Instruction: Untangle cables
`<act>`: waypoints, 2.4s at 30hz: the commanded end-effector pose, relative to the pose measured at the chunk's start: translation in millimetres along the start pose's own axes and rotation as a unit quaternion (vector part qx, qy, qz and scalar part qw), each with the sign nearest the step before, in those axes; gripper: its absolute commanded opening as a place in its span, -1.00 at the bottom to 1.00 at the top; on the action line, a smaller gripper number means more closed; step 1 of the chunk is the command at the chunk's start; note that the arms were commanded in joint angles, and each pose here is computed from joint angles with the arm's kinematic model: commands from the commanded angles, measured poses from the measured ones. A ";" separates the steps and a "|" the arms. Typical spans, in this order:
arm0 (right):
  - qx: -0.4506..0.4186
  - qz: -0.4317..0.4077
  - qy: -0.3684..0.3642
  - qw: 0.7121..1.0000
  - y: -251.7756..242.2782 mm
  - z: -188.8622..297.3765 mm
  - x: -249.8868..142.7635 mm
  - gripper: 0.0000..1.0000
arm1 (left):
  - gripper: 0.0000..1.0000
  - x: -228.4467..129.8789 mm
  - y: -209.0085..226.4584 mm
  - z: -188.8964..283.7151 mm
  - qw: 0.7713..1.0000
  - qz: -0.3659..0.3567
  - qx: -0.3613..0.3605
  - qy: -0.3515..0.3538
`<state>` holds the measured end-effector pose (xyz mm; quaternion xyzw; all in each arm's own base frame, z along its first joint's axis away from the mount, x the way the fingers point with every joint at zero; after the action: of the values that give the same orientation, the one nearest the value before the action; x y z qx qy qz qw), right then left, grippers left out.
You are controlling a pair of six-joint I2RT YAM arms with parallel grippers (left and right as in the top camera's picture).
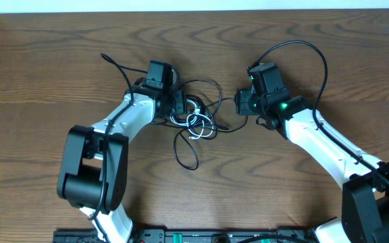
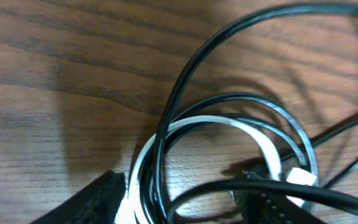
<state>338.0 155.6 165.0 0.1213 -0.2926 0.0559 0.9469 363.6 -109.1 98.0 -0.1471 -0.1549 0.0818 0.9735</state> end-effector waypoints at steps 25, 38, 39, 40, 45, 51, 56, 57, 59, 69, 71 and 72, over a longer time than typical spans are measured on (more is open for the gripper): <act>0.002 -0.022 0.020 1.000 -25.6 1.4 2.2 0.36 | -0.85 4.2 -47.5 161.9 0.982 -0.070 -0.133 -0.113; 0.301 0.050 0.041 0.952 21.5 16.5 2.7 0.47 | -0.85 10.2 -73.4 121.3 0.974 -0.025 -0.220 -0.054; 0.298 0.050 0.040 0.952 21.1 16.3 2.7 0.45 | -0.85 10.7 -74.6 121.8 0.973 -0.016 -0.226 -0.053; 0.286 0.050 0.039 0.956 19.5 15.0 2.8 0.38 | -0.85 10.4 -80.3 124.5 0.966 -0.016 -0.255 -0.044; 0.190 0.035 0.041 0.980 7.9 7.3 0.1 -0.60 | -0.85 6.7 -94.4 134.2 0.940 -0.011 -0.342 0.000; 0.141 0.007 0.018 0.990 1.1 4.5 7.0 -0.87 | -0.85 -5.3 -93.5 134.3 0.933 -0.004 -0.357 0.052; -0.018 -0.051 0.018 0.998 -27.7 1.4 1.5 -0.95 | -0.85 -19.6 -98.3 143.1 0.898 -0.052 -0.423 0.108; -0.090 -0.089 0.020 0.992 -43.4 3.2 -3.0 -0.88 | -0.85 -22.1 -100.3 146.6 0.884 -0.072 -0.446 0.115; -0.135 -0.115 0.025 0.984 -56.5 5.7 -6.7 -0.88 | -0.85 -16.0 -93.7 143.0 0.898 -0.085 -0.423 0.083; -0.080 -0.156 0.019 0.984 -84.7 11.8 5.1 -0.66 | -0.85 19.0 -20.8 121.2 0.988 0.015 -0.144 -0.049; 0.120 -0.063 0.026 0.990 -48.5 12.6 12.9 -0.28 | -0.85 12.6 -33.7 124.3 0.977 0.003 -0.212 -0.015; 0.209 -0.034 0.034 0.977 -29.7 16.8 11.9 -0.09 | -0.85 8.2 -43.3 128.4 0.963 -0.025 -0.267 0.005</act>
<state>356.5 88.6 162.8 0.1675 -0.2628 -0.0436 0.9492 341.3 -100.1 222.0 -0.3218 -0.1932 0.0708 0.9242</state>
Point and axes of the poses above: each gripper's point midway between its finger pads, its own z axis back along the fingers, its own y axis along the line the jaws close on, x = y × z, the point moved 9 cm from there along z, back along the fingers, and after that the axes turned 6 degrees about z, right-handed, at the moved point
